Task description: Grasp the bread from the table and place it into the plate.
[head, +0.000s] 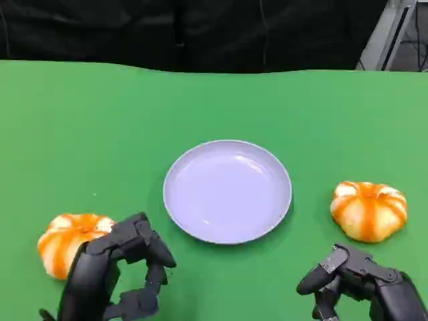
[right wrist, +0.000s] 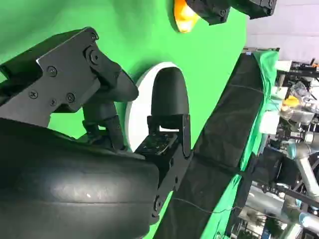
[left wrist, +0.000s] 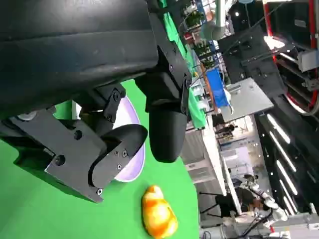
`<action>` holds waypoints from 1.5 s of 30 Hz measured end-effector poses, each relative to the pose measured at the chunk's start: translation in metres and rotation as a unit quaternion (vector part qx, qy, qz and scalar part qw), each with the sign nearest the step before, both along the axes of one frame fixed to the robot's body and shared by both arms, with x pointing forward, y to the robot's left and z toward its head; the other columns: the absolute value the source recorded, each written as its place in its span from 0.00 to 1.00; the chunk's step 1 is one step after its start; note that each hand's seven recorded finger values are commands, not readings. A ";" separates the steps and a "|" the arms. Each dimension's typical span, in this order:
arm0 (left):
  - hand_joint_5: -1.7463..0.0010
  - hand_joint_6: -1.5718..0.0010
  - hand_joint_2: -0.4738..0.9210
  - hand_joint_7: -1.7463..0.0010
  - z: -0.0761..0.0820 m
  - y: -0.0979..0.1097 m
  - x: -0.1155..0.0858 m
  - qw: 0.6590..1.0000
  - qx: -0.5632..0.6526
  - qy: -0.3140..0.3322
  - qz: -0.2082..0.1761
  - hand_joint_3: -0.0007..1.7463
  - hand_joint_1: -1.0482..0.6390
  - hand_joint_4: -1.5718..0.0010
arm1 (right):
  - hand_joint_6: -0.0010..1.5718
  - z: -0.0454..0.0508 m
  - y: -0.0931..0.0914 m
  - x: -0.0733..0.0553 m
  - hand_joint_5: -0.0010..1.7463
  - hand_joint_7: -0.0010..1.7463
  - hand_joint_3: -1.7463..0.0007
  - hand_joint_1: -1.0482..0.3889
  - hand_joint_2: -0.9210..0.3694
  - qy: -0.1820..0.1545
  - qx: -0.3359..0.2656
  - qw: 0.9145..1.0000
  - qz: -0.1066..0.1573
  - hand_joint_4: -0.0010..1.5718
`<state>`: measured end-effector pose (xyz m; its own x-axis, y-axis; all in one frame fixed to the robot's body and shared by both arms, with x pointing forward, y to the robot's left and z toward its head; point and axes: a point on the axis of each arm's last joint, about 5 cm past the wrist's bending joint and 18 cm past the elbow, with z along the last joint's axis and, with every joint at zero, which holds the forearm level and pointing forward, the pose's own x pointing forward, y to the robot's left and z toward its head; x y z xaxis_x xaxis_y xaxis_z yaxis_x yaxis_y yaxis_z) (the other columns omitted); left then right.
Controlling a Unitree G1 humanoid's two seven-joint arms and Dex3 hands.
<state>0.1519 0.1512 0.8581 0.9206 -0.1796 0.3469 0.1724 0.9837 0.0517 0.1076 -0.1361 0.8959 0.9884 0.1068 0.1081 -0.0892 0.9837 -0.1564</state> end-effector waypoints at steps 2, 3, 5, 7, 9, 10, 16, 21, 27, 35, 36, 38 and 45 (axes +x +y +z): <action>0.03 0.53 0.68 0.12 0.000 0.000 0.000 1.000 0.000 0.000 0.000 0.75 0.58 0.48 | 0.46 0.0000 0.000 0.000 0.92 0.76 0.29 0.76 0.36 0.000 0.000 1.000 0.000 0.42; 0.03 0.52 0.69 0.12 0.000 0.000 0.000 1.000 0.000 0.000 0.000 0.75 0.58 0.48 | 0.46 0.0000 0.000 0.000 0.92 0.76 0.29 0.75 0.36 0.000 0.000 1.000 0.000 0.42; 0.03 0.52 0.69 0.12 0.000 0.000 0.000 1.000 0.000 0.000 0.000 0.75 0.58 0.48 | 0.46 0.0000 0.000 0.000 0.92 0.76 0.29 0.75 0.36 0.000 0.000 1.000 0.000 0.42; 0.03 0.52 0.69 0.12 0.000 0.000 0.000 1.000 0.000 0.000 0.000 0.74 0.58 0.48 | 0.46 0.0000 0.000 0.000 0.92 0.76 0.29 0.75 0.36 0.000 -0.001 1.000 0.001 0.43; 0.03 0.52 0.69 0.13 0.000 0.000 0.000 1.000 0.000 0.000 0.000 0.74 0.58 0.48 | 0.46 0.0001 0.000 0.000 0.92 0.76 0.29 0.75 0.36 -0.001 -0.001 1.000 0.001 0.43; 0.03 0.52 0.69 0.13 0.000 0.000 0.000 1.000 0.000 0.000 0.000 0.74 0.58 0.48 | 0.46 0.0001 0.000 0.000 0.92 0.76 0.29 0.75 0.36 -0.001 -0.002 1.000 0.001 0.43; 0.03 0.52 0.69 0.12 0.000 0.000 0.000 1.000 0.000 0.000 0.000 0.75 0.59 0.48 | 0.47 0.0001 0.000 0.000 0.92 0.76 0.29 0.76 0.36 -0.001 -0.001 1.000 0.001 0.42; 0.06 0.52 0.69 0.17 0.000 0.001 0.000 1.000 0.001 0.000 0.001 0.75 0.59 0.49 | 0.46 0.0002 0.001 0.000 0.93 0.76 0.28 0.76 0.36 -0.001 -0.001 1.000 0.001 0.42; 0.07 0.51 0.69 0.18 0.001 0.003 0.002 1.000 0.003 -0.003 0.005 0.75 0.59 0.49 | 0.46 0.0002 0.001 0.000 0.93 0.76 0.29 0.76 0.36 -0.001 0.000 1.000 0.002 0.41; 0.73 0.76 0.99 0.98 0.003 0.010 0.006 0.976 0.203 0.021 0.075 0.04 0.36 0.94 | 0.46 0.0003 0.003 0.000 0.93 0.77 0.29 0.75 0.36 -0.001 0.002 1.000 0.006 0.42; 0.76 0.80 1.00 0.99 0.005 0.012 0.008 0.964 0.251 0.028 0.089 0.03 0.35 0.98 | 0.46 0.0003 0.004 0.000 0.93 0.77 0.29 0.76 0.35 -0.001 0.002 1.000 0.006 0.42; 0.78 0.81 1.00 1.00 0.008 0.018 0.011 0.929 0.348 0.040 0.118 0.03 0.34 0.99 | 0.46 0.0003 0.004 0.000 0.94 0.77 0.29 0.76 0.35 -0.002 0.002 1.000 0.005 0.42; 0.99 0.93 1.00 1.00 0.009 0.021 0.013 0.860 0.483 0.067 0.149 0.05 0.27 1.00 | 0.46 0.0003 0.006 0.000 0.94 0.77 0.28 0.76 0.36 -0.002 0.002 1.000 0.004 0.42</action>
